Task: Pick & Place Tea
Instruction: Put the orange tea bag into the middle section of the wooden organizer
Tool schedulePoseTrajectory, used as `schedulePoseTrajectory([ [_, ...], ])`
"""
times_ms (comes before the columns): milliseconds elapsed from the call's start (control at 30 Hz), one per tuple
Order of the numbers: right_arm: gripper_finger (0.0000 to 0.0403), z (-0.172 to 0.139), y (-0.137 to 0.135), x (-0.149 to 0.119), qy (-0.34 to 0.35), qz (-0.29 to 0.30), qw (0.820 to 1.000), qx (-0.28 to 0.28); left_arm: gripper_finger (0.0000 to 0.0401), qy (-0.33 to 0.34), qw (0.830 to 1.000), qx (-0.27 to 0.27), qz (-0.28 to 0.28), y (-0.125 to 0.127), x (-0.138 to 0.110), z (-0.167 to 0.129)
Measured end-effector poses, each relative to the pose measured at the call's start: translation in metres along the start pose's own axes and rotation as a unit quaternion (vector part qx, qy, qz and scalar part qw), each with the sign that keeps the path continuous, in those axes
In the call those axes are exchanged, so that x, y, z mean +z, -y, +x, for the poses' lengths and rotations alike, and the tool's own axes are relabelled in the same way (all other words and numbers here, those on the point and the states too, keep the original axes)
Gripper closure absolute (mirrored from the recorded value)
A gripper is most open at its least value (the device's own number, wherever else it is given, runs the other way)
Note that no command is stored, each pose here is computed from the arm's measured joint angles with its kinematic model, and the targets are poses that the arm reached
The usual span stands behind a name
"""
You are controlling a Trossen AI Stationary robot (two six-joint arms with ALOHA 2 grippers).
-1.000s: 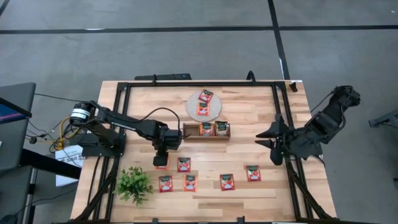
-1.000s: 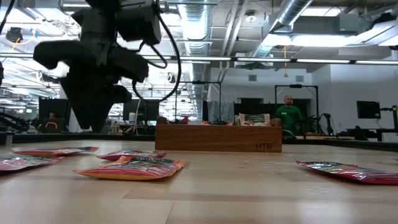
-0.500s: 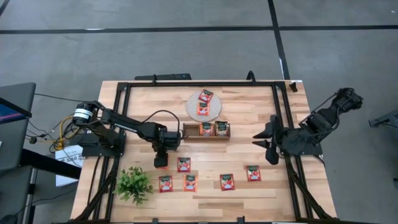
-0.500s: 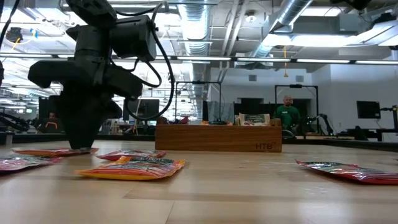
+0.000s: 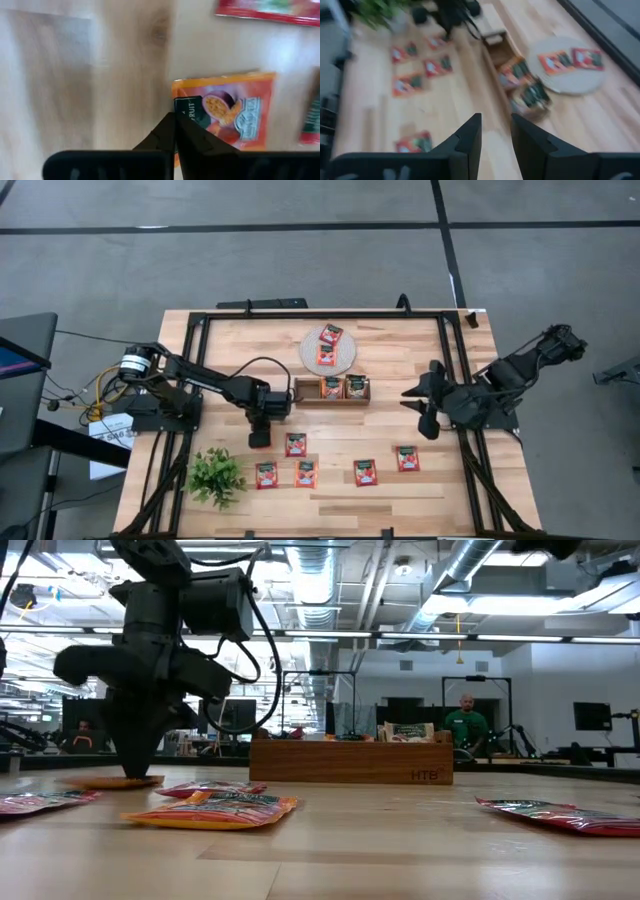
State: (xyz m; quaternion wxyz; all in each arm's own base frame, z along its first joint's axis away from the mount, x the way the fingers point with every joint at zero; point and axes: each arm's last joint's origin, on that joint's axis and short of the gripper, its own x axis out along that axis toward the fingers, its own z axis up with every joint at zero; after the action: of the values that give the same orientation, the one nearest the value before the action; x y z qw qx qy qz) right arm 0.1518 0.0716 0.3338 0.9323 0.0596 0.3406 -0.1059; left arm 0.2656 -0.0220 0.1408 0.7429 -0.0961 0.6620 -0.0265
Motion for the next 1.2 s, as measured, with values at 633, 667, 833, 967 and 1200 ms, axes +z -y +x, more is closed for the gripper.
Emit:
schedulePoseTrajectory([
  [633,0.0308,0.014,0.029,-0.05,0.08,0.061,0.994,0.045,0.0401,0.049,0.998,0.037,0.032,0.015,0.041,-0.063],
  [667,0.0308,0.02,0.029,-0.057,0.089,0.068,0.992,0.059,0.0401,0.052,0.997,0.037,0.032,0.016,0.043,-0.067],
  [833,0.0308,0.048,0.025,-0.082,0.134,0.1,0.98,0.11,0.0401,0.077,0.996,0.038,0.034,0.022,0.055,-0.094],
  [967,0.0308,0.066,0.02,-0.09,0.163,0.121,0.972,0.121,0.0401,0.129,0.99,0.036,0.032,0.029,0.07,-0.124],
  [1200,0.0308,0.093,0.014,-0.078,0.187,0.107,0.969,0.123,0.0401,0.238,0.97,0.046,0.032,0.039,0.091,-0.172],
])
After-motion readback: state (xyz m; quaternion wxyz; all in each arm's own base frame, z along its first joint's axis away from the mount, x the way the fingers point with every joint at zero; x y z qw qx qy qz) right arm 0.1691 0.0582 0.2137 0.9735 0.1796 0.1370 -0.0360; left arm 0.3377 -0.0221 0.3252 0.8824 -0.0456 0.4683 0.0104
